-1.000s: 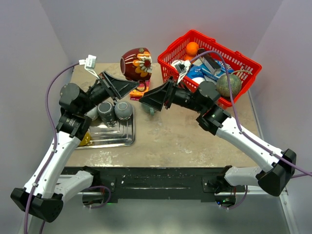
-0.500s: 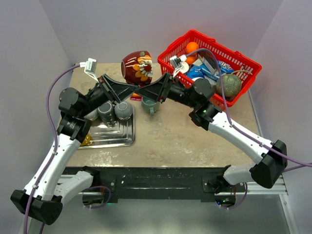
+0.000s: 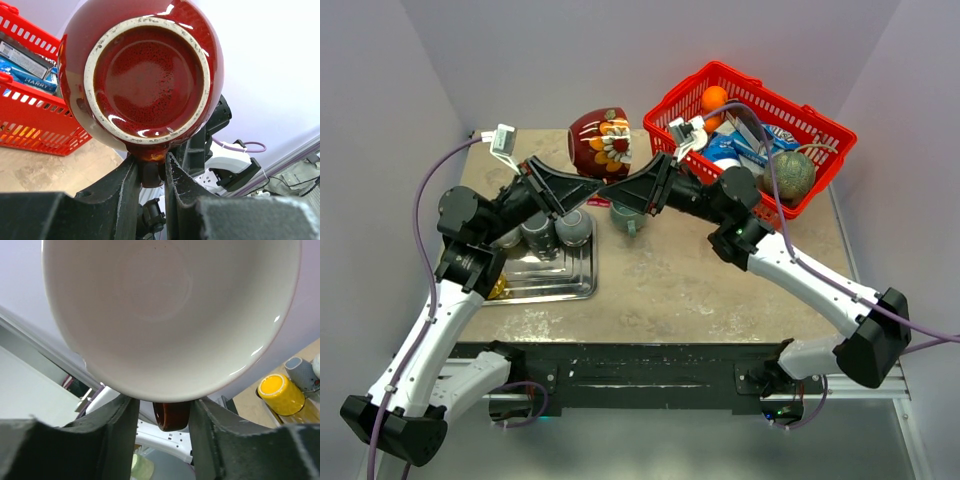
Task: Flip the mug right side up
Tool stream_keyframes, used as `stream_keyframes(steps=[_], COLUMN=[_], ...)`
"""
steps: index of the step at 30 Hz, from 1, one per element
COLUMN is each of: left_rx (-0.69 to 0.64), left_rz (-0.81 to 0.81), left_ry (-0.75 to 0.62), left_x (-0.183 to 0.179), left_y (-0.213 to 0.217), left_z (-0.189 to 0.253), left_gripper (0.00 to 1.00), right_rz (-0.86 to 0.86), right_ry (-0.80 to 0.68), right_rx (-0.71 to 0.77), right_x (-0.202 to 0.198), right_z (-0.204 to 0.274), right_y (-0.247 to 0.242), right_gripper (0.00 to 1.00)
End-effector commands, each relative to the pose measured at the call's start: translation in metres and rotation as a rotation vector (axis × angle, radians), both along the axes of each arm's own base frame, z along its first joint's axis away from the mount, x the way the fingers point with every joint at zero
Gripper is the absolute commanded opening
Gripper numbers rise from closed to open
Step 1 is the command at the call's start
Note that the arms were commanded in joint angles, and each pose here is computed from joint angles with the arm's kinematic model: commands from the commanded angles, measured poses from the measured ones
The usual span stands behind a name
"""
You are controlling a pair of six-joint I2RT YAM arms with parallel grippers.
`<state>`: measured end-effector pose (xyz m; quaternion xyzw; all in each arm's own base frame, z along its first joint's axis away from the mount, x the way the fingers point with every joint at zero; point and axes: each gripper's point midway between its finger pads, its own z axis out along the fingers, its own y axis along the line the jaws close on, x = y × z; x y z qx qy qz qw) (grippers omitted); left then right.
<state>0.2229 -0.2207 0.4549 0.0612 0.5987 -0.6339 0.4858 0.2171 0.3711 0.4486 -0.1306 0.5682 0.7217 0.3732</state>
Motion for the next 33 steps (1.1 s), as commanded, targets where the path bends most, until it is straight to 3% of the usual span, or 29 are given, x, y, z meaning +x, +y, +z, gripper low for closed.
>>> stream_keyframes(steps=[1, 4, 9, 13, 17, 18, 20, 21, 25, 26, 27, 33], left_rx=[-0.038, -0.033, -0.028, -0.021, 0.003, 0.009, 0.038, 0.043, 0.080, 0.089, 0.100, 0.268], left_rz=[-0.010, -0.010, -0.016, -0.019, -0.016, -0.007, 0.025, 0.033, 0.063, 0.074, 0.086, 0.238], left_ry=[-0.164, -0.161, -0.152, -0.139, -0.146, -0.148, -0.134, -0.134, -0.122, -0.114, -0.102, 0.027], left_x=[-0.023, -0.023, -0.023, -0.022, -0.022, -0.021, -0.016, -0.015, -0.008, -0.006, -0.002, 0.029], left_y=[0.006, 0.006, 0.005, 0.004, 0.004, 0.004, 0.006, 0.007, 0.008, 0.009, 0.009, 0.023], left_z=[0.035, 0.033, 0.029, 0.023, 0.019, 0.019, 0.014, 0.012, 0.002, 0.001, -0.001, -0.034], left_gripper=[0.00, 0.00, 0.00, 0.00, 0.01, 0.20, 0.43, 0.60, 0.78, 0.92, 0.99, 0.99], right_rz=[0.009, 0.012, 0.022, 0.003, -0.033, -0.041, -0.060, -0.070, -0.124, -0.145, -0.209, -0.513], right_ry=[-0.100, -0.111, -0.113, -0.097, -0.082, -0.087, -0.074, -0.078, -0.063, -0.067, -0.090, -0.080], right_rx=[0.032, 0.037, 0.038, 0.024, 0.004, -0.002, -0.015, -0.016, -0.061, -0.074, -0.107, -0.431], right_x=[-0.017, -0.020, -0.023, -0.018, -0.012, -0.012, -0.010, -0.010, -0.003, -0.002, 0.007, 0.049], right_z=[0.018, 0.019, 0.019, 0.017, 0.013, 0.012, 0.008, 0.008, 0.001, 0.004, 0.002, -0.045], right_y=[-0.014, -0.016, -0.016, -0.015, -0.016, -0.017, -0.019, -0.020, -0.025, -0.027, -0.031, -0.068], right_gripper=[0.47, 0.44, 0.30, 0.00, 0.00, 0.00, 0.00, 0.00, 0.00, 0.00, 0.00, 0.00])
